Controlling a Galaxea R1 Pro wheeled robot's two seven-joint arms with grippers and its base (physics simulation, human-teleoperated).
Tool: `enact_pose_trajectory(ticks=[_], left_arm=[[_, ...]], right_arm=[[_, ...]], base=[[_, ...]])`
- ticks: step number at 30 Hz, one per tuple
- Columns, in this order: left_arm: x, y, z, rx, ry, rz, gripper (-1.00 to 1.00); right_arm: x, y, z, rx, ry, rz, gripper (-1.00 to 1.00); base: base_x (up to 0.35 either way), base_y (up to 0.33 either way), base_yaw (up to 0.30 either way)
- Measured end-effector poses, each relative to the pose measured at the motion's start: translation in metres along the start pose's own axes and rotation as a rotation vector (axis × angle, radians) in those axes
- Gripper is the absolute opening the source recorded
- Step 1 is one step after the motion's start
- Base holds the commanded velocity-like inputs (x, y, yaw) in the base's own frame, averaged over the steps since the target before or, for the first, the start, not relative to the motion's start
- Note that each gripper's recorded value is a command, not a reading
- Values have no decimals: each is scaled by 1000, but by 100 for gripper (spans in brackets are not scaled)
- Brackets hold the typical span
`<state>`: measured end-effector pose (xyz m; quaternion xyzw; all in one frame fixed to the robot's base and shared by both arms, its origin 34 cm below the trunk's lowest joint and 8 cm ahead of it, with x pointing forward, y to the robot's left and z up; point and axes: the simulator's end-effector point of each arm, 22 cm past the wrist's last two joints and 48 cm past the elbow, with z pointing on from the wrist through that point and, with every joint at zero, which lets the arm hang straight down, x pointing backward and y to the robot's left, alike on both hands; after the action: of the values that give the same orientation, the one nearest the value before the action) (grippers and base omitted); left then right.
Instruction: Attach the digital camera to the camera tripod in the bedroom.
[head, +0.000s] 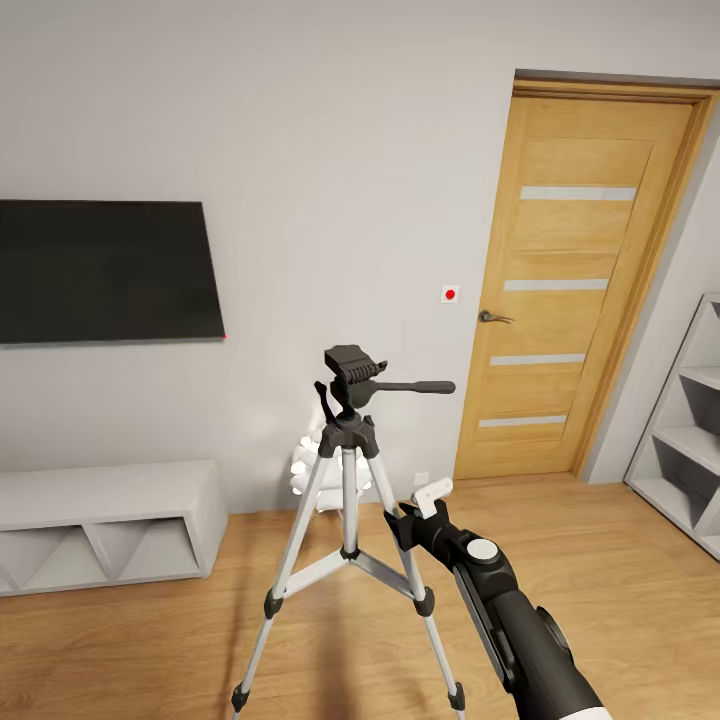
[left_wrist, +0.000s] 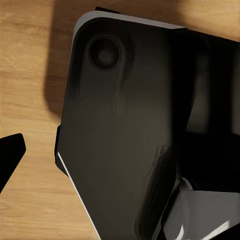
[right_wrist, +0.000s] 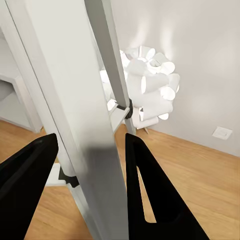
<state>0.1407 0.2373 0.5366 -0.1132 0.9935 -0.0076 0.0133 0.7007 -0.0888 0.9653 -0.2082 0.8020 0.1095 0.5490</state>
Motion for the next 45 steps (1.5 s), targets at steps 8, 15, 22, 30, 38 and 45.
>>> enact_pose_trajectory(ticks=[8, 15, 22, 30, 38, 45], left_arm=[[0, 0, 0, 0, 0, 0, 100], [0, 0, 0, 0, 0, 1, 100], [0, 0, 0, 0, 0, 1, 100], [0, 0, 0, 0, 0, 1, 100], [0, 0, 0, 0, 0, 1, 100], [0, -1, 0, 1, 1, 1, 100]], right_arm=[[13, 1, 3, -4, 31, 8, 100], [13, 1, 3, -3, 30, 8, 100], [12, 1, 3, -3, 27, 7, 100], [8, 0, 2, 0, 20, 3, 100], [7, -2, 1, 4, 20, 0, 100], [5, -3, 0, 6, 17, -1, 100]], base=[[0, 0, 0], [0, 0, 0], [0, 0, 0], [0, 0, 0], [0, 0, 0], [-53, 0, 0]])
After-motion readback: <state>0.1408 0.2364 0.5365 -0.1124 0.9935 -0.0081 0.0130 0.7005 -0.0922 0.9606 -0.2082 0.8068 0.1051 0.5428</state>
